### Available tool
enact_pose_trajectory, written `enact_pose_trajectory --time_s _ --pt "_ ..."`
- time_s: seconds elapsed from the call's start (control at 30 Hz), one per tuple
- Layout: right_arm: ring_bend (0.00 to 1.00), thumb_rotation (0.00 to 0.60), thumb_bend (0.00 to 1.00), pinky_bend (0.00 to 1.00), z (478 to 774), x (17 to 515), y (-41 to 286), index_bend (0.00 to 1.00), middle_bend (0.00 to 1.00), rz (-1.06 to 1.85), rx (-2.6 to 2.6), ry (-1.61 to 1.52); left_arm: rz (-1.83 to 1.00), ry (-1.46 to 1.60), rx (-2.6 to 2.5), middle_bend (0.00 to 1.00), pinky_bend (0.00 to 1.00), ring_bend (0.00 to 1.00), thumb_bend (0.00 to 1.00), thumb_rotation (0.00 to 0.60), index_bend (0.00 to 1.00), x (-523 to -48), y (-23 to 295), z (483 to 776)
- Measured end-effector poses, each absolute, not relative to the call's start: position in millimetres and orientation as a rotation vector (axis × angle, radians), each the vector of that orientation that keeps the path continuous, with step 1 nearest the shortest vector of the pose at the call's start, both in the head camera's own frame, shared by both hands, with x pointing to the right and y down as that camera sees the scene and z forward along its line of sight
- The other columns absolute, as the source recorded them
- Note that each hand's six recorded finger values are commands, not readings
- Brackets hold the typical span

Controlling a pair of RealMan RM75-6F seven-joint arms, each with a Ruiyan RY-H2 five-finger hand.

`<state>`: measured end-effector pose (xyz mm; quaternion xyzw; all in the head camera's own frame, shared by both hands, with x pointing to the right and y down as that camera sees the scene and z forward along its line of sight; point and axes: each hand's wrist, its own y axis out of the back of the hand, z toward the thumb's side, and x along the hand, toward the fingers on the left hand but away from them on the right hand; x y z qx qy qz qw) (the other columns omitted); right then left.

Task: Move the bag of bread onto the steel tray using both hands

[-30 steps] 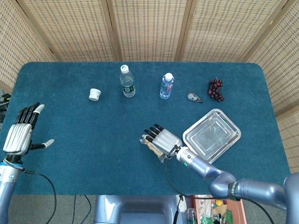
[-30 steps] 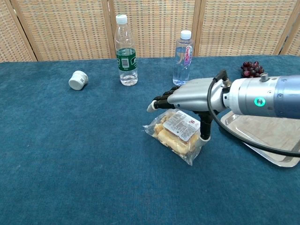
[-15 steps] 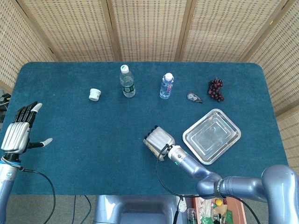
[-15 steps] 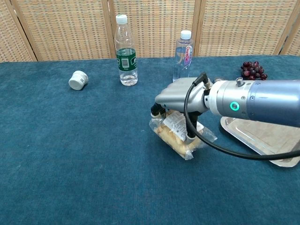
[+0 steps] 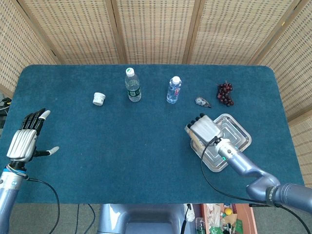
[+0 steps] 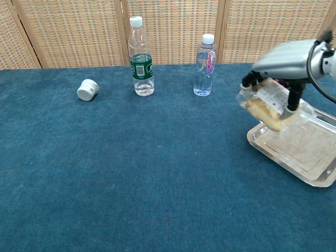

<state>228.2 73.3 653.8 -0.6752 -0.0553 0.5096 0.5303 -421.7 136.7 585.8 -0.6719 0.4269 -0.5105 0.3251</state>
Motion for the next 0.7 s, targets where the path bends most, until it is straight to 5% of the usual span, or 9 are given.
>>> enact_pose_trajectory --time_s 0.1,0.27,0.7 --pt "0.41 0.6 0.0 0.31 669 256 77 0.46 0.48 1.289 -1.621 -0.115 -1.335 1.112 -1.765 0.0 0.0 0.0 0.0 0.6 0.0 -419 138 586" --pt "0.01 0.6 0.0 0.12 690 283 91 0.02 0.0 1.353 -1.65 -0.072 -1.331 1.105 -1.771 0.0 0.0 0.0 0.0 0.6 0.0 -415 140 586" --pt "0.0 0.6 0.0 0.03 657 293 89 0.0 0.0 1.322 -1.671 -0.295 -1.333 1.096 -1.774 0.0 0.0 0.0 0.0 0.6 0.0 -416 143 586"
